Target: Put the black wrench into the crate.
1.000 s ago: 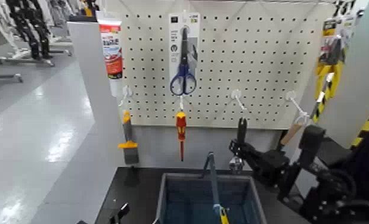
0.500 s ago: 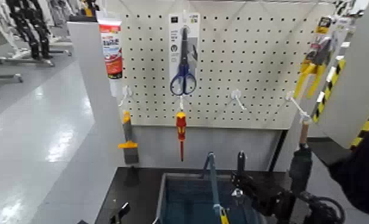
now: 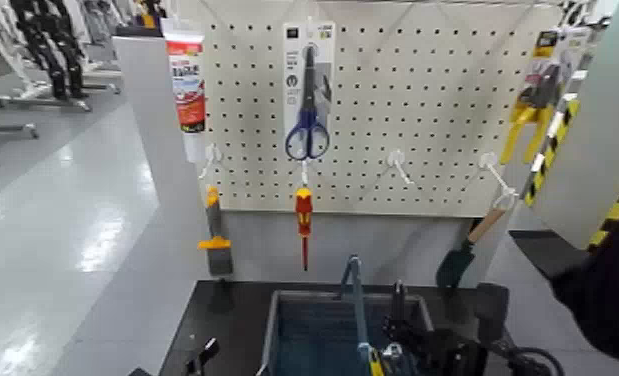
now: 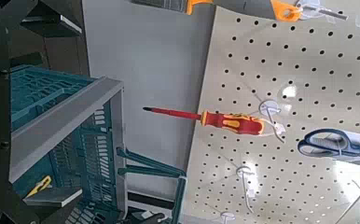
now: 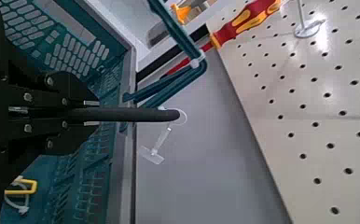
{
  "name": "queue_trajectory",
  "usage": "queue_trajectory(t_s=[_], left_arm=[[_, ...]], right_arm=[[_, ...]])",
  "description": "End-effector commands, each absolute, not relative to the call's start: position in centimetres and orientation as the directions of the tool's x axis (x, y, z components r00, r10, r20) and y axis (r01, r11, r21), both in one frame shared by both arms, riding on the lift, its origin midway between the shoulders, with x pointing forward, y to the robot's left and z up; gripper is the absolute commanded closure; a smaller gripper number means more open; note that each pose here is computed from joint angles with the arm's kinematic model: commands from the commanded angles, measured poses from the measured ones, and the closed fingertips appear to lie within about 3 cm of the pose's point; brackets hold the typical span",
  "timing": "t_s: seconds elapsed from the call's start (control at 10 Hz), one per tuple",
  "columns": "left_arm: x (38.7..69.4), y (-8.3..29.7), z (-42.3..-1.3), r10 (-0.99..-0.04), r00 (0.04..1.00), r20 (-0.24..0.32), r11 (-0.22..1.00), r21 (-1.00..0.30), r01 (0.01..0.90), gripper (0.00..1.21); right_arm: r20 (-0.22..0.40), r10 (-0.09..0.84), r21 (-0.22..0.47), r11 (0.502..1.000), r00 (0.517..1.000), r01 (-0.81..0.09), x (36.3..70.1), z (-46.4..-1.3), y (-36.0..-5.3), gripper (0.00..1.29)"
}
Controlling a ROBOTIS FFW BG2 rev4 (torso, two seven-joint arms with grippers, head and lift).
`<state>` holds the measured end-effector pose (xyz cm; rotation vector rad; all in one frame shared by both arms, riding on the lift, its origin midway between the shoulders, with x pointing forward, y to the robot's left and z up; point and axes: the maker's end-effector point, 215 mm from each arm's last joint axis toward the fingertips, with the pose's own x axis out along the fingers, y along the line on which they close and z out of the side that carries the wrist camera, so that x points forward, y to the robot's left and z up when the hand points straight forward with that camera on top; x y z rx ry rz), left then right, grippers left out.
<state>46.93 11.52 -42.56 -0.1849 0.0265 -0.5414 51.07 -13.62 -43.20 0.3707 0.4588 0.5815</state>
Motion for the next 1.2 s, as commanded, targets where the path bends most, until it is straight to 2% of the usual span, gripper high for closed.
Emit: queue_trajectory(t_s=[0.1,0.2,0.8,1.2], left_arm=[[46.9,11.5,-42.6,-0.515,0.857,0.023,0.841,-0.182,0.51,0.1],[46.9,11.5,-42.6,-0.515,0.857,0.023,0.841,-0.182,0.51,0.1],[46.9,11.5,-42.6,-0.516,0.856,0.022,0.84,-0.181,0.511,0.1],[46.8,11.4,-42.6,-0.518,0.855,0.022,0.839,-0.181,0.513,0.1]], right_arm=[[-0.307,0.608,0.482,0.763,0.732,-0.431,50.8,-43.7,-13.5,0.09],[-0.294,0.606,0.475,0.764,0.739,-0.437,51.0,-43.3,-13.5,0.0],[-0.269,0.609,0.467,0.76,0.746,-0.452,51.2,-42.5,-13.6,0.0],[-0.214,0.623,0.454,0.746,0.753,-0.488,51.7,-40.5,-12.9,0.0]])
